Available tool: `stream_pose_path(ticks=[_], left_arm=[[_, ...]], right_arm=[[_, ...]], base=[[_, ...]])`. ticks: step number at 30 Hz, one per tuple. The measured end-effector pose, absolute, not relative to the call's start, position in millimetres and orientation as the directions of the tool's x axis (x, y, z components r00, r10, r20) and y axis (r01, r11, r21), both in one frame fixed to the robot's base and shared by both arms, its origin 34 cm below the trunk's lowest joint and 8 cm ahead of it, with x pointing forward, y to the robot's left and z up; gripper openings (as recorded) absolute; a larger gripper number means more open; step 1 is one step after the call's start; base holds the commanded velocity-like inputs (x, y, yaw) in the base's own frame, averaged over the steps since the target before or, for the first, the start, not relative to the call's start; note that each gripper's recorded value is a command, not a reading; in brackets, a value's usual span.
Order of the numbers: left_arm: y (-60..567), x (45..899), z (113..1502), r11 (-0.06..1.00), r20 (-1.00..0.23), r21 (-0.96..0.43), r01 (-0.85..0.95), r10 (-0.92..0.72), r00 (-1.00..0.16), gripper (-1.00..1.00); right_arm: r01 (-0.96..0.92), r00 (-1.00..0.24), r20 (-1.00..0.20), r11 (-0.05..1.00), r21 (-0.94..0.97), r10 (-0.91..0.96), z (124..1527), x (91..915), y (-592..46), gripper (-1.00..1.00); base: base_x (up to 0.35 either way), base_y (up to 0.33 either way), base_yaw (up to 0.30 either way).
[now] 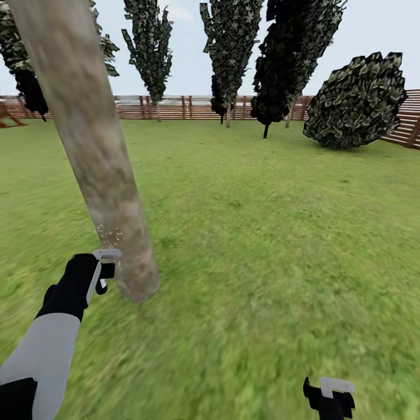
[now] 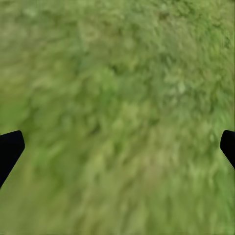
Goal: In the garden, pick up the pesticide atomizer on the floor and spray pesticide onto both trees until each tree trunk is fully covered.
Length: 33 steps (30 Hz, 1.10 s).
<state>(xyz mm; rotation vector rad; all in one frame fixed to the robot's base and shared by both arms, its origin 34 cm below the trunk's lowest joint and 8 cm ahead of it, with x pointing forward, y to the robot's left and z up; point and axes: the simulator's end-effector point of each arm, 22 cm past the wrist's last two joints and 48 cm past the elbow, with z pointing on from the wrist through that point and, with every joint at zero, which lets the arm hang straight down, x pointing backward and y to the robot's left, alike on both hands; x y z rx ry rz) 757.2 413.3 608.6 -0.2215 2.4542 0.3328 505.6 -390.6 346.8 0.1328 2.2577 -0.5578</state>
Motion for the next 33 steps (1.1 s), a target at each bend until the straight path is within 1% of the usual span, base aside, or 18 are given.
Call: stream_pose_path(ticks=[4,19,26,31,33], left_arm=[[412.7,757.3,608.5,0.954,-0.623,0.182,-0.239,-0.076,-0.779,-1.00],[412.0,757.5,608.5,0.954,-0.623,0.181,-0.239,-0.077,-0.779,-1.00],[410.3,756.0,603.3,0.955,-0.615,0.179,-0.236,-0.078,-0.785,-1.00],[431.1,744.9,595.6,0.946,-0.603,0.208,-0.250,-0.077,-0.794,-1.00],[427.0,735.3,581.1,0.949,-0.585,0.206,-0.240,-0.077,-0.807,-1.00]], right_arm=[[0.267,-0.683,-0.726,0.898,-0.350,-0.081,346.8,505.4,-390.6,1.00],[0.267,-0.682,-0.726,0.898,-0.350,-0.081,346.8,505.5,-390.6,1.00],[0.267,-0.682,-0.727,0.898,-0.350,-0.080,346.8,505.6,-390.6,1.00],[0.267,-0.682,-0.727,0.898,-0.350,-0.081,346.8,505.7,-390.6,1.00],[0.267,-0.682,-0.727,0.898,-0.350,-0.081,346.9,505.8,-390.6,1.00]], base=[[0.000,-0.273,0.070],[0.012,-0.274,0.001],[0.174,-0.244,0.216],[0.231,-0.204,0.031],[0.211,-0.213,0.002]])
